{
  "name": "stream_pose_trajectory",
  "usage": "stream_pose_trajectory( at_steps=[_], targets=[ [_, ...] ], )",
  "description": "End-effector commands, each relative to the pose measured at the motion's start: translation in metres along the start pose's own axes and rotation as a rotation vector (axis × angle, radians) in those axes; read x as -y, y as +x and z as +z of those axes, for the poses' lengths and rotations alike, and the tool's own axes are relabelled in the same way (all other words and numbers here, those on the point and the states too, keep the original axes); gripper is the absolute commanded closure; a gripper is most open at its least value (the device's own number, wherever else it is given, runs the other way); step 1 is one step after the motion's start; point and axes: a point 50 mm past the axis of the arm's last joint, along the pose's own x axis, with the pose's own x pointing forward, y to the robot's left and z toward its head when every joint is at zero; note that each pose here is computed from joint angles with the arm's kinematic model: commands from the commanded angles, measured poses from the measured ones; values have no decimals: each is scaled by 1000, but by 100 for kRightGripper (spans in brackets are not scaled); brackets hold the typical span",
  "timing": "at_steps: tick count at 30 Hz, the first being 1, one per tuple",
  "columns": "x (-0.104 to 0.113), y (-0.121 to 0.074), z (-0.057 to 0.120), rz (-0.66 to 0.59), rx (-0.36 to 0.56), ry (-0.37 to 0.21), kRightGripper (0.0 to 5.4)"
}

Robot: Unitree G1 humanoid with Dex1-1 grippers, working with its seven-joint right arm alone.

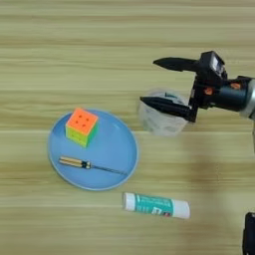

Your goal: Move the objects on the table

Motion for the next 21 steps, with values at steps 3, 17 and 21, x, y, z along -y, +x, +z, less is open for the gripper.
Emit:
stream_pose_trajectory(
  at_steps=[3,17,21],
  targets=[
    [-17,-19,26,34,70,-115,5],
    [-66,-24,-10,288,-164,-103,5],
    [-72,-22,-21,326,-222,-116,5]
  ],
)
